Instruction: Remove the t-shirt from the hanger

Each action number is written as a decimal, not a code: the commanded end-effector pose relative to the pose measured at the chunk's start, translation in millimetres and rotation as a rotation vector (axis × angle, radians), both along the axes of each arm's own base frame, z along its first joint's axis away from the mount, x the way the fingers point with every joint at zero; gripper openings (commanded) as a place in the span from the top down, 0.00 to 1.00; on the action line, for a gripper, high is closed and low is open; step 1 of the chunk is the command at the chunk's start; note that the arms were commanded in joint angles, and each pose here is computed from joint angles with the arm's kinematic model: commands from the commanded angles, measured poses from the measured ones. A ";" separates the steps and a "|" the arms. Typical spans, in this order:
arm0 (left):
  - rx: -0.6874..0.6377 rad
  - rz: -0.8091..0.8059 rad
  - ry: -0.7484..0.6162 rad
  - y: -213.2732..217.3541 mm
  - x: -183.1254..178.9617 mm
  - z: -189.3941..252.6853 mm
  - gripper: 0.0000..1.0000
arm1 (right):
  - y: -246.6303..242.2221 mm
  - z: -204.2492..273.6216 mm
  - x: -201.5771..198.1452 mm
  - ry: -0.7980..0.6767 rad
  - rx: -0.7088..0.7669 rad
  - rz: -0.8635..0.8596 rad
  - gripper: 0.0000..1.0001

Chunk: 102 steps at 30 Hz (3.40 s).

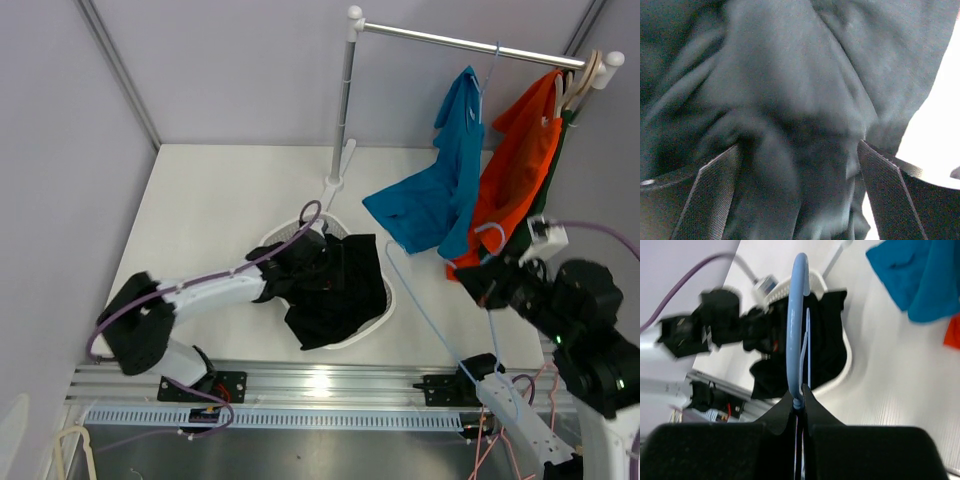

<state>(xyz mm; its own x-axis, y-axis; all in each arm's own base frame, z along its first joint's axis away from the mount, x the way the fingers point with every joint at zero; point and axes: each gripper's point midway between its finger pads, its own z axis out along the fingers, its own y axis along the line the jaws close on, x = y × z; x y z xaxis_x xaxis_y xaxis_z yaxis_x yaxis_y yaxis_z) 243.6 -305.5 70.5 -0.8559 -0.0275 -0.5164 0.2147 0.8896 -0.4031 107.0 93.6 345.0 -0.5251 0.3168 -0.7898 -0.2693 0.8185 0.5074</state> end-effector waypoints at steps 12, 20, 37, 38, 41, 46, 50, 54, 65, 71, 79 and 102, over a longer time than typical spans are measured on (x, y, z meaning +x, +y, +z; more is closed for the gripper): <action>-0.068 -0.006 -0.321 53.4 -11.7 160.6 0.01 | 29.7 93.8 292.7 -0.273 -0.176 -0.227 1.00; -0.109 -0.044 -0.250 41.7 -22.0 117.8 0.01 | 50.2 121.2 375.5 -0.363 -0.294 -0.280 1.00; -0.080 -0.047 -0.220 44.2 -24.9 85.4 0.01 | 70.1 70.9 483.1 -0.378 -0.357 -0.381 1.00; -0.080 -0.047 -0.220 44.5 -25.2 84.8 0.01 | 70.5 64.6 477.1 -0.360 -0.367 -0.378 1.00; -0.079 -0.047 -0.219 44.4 -25.1 84.0 0.01 | 67.5 76.6 461.8 -0.409 -0.354 -0.397 1.00; -0.090 -0.045 -0.227 44.1 -24.9 87.0 0.00 | 72.9 101.3 426.5 -0.474 -0.375 -0.361 1.00; -0.097 -0.046 -0.225 42.9 -25.1 86.3 0.01 | 81.1 122.0 396.0 -0.508 -0.366 -0.330 1.00; -0.113 -0.055 -0.214 39.9 -27.6 83.8 0.01 | 82.7 148.8 368.4 -0.577 -0.316 -0.343 1.00; -0.113 -0.061 -0.212 41.9 -30.2 79.6 0.00 | 79.1 151.7 443.6 -0.568 -0.401 -0.425 1.00; -0.110 -0.058 -0.221 44.9 -30.9 79.2 0.01 | 75.9 148.7 456.7 -0.577 -0.361 -0.448 1.00; -0.099 -0.058 -0.217 46.2 -31.1 74.7 0.01 | 62.0 136.8 465.7 -0.545 -0.324 -0.459 1.00; -0.124 -0.068 -0.216 44.4 -34.9 79.7 0.00 | 19.6 152.6 348.4 -0.381 -0.303 -0.453 0.46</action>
